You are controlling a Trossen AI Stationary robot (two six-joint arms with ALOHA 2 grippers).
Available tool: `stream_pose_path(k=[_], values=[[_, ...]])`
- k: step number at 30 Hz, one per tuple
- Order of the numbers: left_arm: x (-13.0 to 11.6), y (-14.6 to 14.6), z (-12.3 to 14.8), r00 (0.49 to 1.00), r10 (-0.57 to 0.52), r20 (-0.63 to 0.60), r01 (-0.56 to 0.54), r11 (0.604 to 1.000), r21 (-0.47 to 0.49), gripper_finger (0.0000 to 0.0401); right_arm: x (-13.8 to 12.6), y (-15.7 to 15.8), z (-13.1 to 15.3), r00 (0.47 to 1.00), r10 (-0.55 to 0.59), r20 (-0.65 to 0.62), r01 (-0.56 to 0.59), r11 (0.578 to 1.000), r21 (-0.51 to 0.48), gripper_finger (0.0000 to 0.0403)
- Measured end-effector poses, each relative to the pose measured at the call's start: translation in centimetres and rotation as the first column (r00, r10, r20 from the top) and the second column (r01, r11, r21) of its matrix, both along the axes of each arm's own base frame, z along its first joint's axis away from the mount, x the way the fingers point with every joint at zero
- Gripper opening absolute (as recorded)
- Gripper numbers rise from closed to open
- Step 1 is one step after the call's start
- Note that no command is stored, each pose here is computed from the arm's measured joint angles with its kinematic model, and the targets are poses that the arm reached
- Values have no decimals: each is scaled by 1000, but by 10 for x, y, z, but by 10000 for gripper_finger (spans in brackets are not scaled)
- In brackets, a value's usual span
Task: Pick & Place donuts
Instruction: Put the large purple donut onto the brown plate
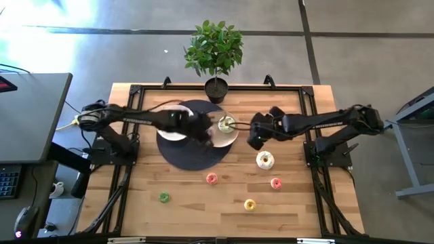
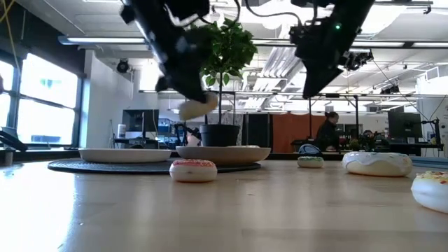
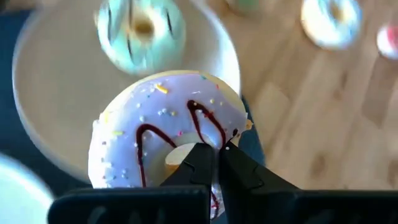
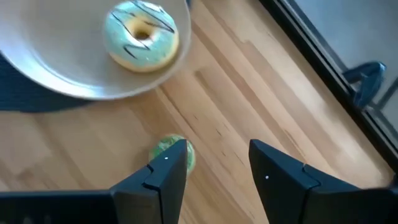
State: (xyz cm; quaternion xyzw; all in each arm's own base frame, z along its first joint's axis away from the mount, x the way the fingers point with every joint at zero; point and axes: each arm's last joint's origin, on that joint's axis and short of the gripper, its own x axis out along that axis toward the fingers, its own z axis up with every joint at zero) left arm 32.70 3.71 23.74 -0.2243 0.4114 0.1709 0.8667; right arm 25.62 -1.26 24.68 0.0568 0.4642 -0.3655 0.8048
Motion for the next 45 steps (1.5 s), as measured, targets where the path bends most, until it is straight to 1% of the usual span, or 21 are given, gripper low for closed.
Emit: stream_pose_path(k=[4,7,11,14,17,20,25,28,32,36,40,42,45], values=[[9,28,-15,999,39,6,-39,999,10,7,-2,1,0,1000,-13,-8,13,1000,0,168],[9,46,-35,995,73,-72,-73,997,-5,7,-2,1,0,1000,-15,-8,15,1000,-7,166],[12,65,-51,988,120,-94,-121,993,-7,7,-2,0,0,1000,-15,-12,15,1000,-25,166],[15,73,-59,989,120,-83,-120,993,7,7,-2,0,0,1000,-13,-13,13,1000,-23,167],[18,73,-64,992,86,-93,-83,996,28,7,-2,0,0,1000,-9,-16,8,1000,-26,165],[20,73,-61,996,62,-66,-58,997,50,8,-1,0,0,1000,7,-17,-7,999,-32,163],[19,73,-62,996,43,-80,-39,998,54,10,0,0,1,1000,7,-7,-7,999,-33,164],[18,72,-63,995,-3,-96,7,999,44,28,0,0,1,1000,7,-7,-7,999,-34,165],[18,72,-63,995,-29,-95,35,997,63,70,0,0,1,1000,5,-6,-5,999,-38,165],[18,72,-63,995,-16,-97,24,997,75,107,0,0,1,1000,3,-6,-3,999,-44,165],[18,74,-63,994,36,-103,-26,995,96,127,0,0,1,1000,-4,-6,4,998,-61,165],[18,73,-63,993,78,-94,-73,995,62,129,0,0,1,1000,-4,-6,4,998,-62,165],[18,72,-63,994,75,-79,-75,997,-1,127,0,0,1,1000,-4,-5,4,998,-62,165]])
